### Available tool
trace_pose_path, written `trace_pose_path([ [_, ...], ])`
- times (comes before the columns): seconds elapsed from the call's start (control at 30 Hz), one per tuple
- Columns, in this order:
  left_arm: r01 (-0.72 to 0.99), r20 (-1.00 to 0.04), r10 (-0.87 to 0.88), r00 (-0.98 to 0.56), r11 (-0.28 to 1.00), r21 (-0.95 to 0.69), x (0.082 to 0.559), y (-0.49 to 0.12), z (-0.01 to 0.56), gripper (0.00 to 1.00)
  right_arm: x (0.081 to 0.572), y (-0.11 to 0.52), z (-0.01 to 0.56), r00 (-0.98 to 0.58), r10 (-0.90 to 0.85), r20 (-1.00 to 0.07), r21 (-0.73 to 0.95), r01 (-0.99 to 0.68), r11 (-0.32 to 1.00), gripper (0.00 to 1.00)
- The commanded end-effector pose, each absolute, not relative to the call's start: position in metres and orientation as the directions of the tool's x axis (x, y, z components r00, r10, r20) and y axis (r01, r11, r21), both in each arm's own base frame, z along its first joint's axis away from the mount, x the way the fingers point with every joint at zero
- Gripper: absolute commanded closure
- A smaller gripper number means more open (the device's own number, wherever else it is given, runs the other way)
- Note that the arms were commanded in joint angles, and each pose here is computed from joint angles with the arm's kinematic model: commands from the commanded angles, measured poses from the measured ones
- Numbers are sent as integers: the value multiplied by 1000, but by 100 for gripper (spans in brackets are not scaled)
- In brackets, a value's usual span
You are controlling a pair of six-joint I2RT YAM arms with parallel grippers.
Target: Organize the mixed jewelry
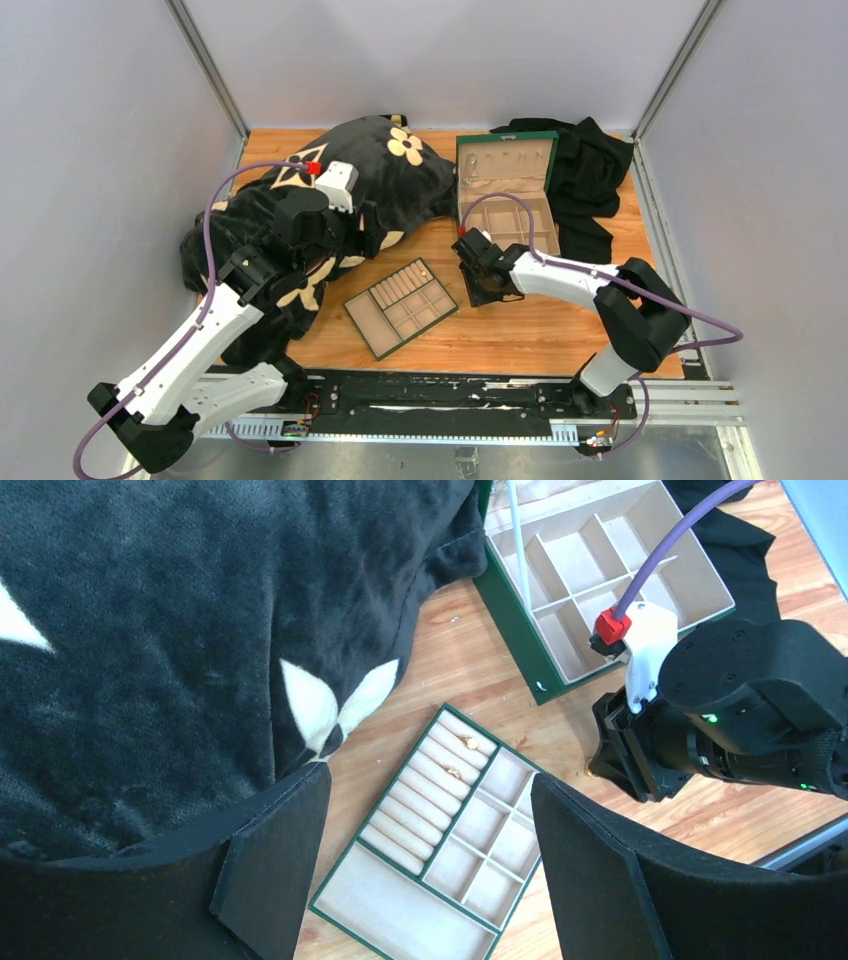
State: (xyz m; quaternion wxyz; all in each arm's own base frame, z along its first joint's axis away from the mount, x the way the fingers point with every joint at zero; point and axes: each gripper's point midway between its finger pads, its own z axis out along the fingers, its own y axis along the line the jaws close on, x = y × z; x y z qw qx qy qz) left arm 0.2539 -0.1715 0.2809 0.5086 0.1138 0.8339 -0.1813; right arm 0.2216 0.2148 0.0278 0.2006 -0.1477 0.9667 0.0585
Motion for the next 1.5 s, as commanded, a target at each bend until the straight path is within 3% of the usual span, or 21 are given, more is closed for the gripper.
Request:
trace_pose_path([
  [0.0,382,-900,-11,-435,903,-196,253,-172,290,22,212,211,12,-895,-259,-362,45,-295,955,69],
  [0.27,377,-902,-7,-432,907,-188,252,-169,289,22,205,203,-4,-908,-268,-323,21,-290,957,71],
  [0.4,374,-903,-6,-430,909,-184,253,-169,290,22,204,201,-5,-908,-269,-321,16,-289,957,98],
  [0.43,374,-902,-5,-432,909,-185,253,-169,289,22,205,200,-4,-907,-271,-323,14,-291,957,100],
  [1.17,419,-838,8,-545,869,-264,248,-195,252,22,207,201,37,-870,-264,-416,58,-315,947,100],
  [1.33,421,-847,5,-532,869,-259,249,-194,255,22,206,213,39,-859,-279,-430,111,-357,927,78],
  [1.47,420,-846,5,-534,869,-260,249,-194,255,22,208,220,40,-856,-291,-427,124,-374,919,75],
])
